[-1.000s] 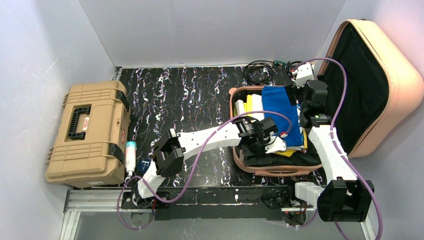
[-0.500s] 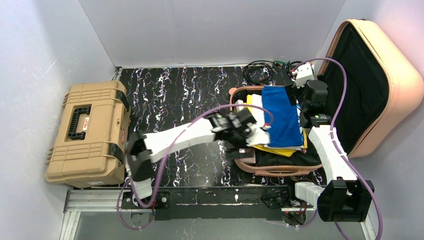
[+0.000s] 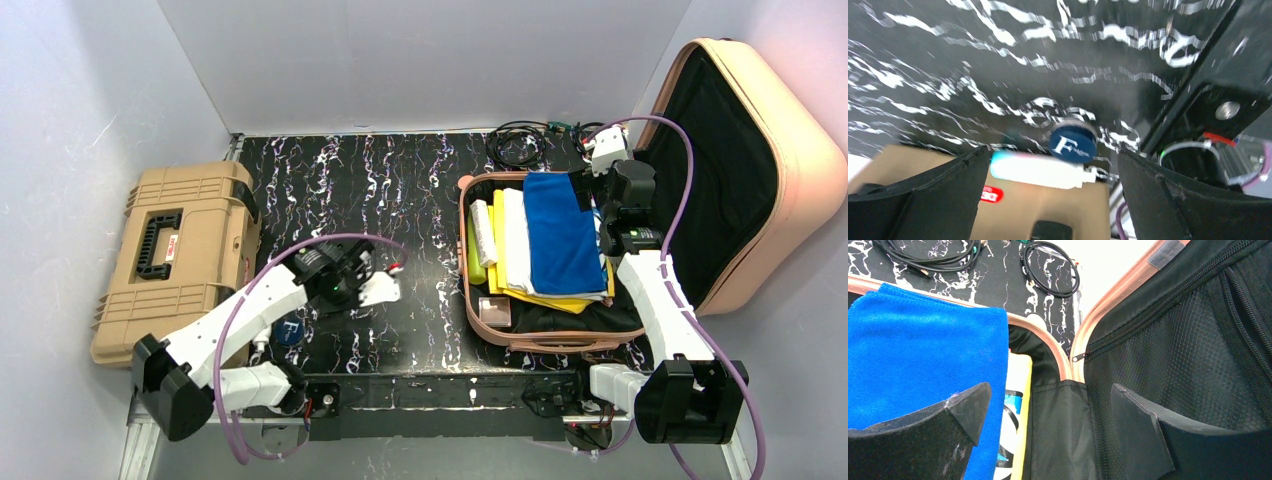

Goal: Pack the luggage
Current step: Pick up the makeup from the center of the board.

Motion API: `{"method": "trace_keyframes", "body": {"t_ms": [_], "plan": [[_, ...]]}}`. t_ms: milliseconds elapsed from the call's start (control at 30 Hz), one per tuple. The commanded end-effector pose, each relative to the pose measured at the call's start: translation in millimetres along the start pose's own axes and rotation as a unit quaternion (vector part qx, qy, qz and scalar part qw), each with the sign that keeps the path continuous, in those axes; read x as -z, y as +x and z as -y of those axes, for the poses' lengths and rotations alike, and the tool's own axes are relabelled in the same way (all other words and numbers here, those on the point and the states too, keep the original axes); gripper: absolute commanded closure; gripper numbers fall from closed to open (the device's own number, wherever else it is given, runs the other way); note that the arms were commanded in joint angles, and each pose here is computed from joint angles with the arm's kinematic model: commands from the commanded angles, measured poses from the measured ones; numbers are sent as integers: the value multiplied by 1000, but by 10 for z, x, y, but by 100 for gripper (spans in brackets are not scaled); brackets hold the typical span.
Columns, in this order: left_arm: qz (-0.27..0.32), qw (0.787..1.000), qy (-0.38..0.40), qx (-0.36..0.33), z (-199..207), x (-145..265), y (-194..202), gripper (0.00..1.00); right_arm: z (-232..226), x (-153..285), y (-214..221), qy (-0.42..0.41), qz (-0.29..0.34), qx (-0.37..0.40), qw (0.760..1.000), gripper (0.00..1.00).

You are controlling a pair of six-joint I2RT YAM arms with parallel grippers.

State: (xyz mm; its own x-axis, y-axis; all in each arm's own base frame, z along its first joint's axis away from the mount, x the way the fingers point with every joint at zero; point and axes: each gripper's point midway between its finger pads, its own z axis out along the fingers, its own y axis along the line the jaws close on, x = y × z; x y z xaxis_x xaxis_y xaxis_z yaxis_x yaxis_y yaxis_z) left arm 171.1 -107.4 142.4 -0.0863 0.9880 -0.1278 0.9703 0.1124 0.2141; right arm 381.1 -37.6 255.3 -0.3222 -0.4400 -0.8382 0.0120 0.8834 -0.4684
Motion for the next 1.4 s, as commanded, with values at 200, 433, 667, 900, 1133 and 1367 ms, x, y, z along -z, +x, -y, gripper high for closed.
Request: {"method": "trace_keyframes", "body": {"t_ms": [200, 433, 667, 900, 1133, 1367], "plan": [[-103, 992, 75, -24, 497, -481, 1146, 2, 47, 6, -97, 9, 21, -17, 1000, 1], [-89, 995, 46, 0, 337, -802, 1143, 2, 42, 14, -100, 7, 22, -17, 1000, 2], [-117, 992, 37, 1, 219, -924, 1226, 2, 38, 17, -100, 6, 23, -14, 1000, 0], [-143, 988, 57, -12, 296, -1015, 1379, 2, 28, 8, -95, 4, 23, -13, 1000, 0], [-161, 984, 76, -12, 331, -1045, 1495, 2, 21, 5, -89, 2, 22, -14, 1000, 0], [-162, 981, 112, -3, 409, -993, 1495, 46, 24, 5, -90, 3, 22, -14, 1000, 0]]}}
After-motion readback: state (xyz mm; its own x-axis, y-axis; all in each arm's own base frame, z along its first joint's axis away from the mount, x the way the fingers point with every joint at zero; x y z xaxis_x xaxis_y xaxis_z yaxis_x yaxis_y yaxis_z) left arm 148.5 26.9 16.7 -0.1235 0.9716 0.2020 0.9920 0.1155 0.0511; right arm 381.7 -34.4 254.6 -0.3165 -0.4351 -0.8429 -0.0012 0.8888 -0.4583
